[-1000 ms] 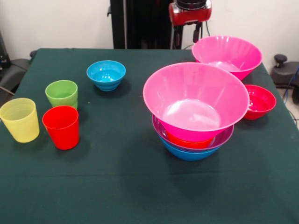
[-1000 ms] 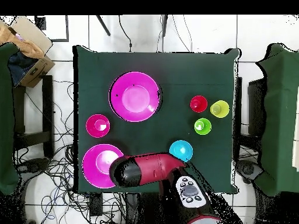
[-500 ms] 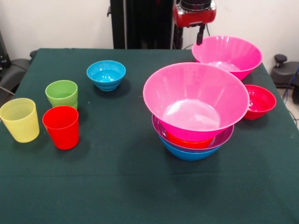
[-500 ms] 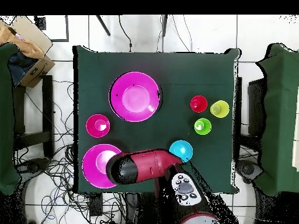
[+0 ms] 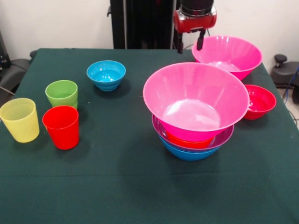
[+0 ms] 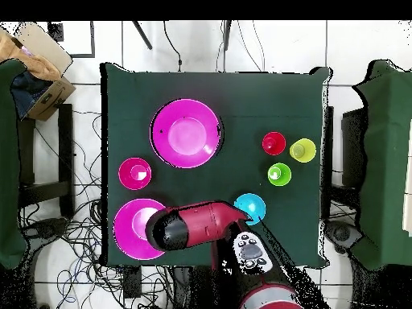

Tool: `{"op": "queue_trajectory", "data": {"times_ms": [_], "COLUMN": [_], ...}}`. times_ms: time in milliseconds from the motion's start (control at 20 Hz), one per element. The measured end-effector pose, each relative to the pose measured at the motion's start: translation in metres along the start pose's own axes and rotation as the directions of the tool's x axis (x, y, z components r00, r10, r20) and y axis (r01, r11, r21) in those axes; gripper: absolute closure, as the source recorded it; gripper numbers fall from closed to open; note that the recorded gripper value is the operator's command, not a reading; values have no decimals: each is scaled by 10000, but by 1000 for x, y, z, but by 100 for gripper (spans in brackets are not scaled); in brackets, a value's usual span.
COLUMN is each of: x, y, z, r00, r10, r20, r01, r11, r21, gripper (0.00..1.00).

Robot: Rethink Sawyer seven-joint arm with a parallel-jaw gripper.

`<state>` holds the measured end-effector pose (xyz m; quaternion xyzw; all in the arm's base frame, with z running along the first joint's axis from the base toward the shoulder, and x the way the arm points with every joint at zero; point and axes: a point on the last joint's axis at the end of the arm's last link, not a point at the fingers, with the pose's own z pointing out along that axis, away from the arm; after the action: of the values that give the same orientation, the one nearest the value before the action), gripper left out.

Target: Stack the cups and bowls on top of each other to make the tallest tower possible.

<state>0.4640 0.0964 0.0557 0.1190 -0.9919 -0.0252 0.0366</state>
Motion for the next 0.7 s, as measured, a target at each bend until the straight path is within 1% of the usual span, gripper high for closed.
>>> {"op": "queue_trajectory", "data": {"times_ms": [200, 450, 550, 700], "x": [-3, -3, -1, 0], "y": [1, -1, 0, -1], "z": [10, 25, 35, 42], "r00": [9998, 9996, 9996, 9996], "r10": [-110, -15, 40, 92], "r20": [161, 268, 267, 261], "r01": [110, 18, -35, -86], "r11": [9999, 10000, 9998, 9997], "r21": [10, -89, -178, -225], "gripper": [0, 0, 0, 0]}}
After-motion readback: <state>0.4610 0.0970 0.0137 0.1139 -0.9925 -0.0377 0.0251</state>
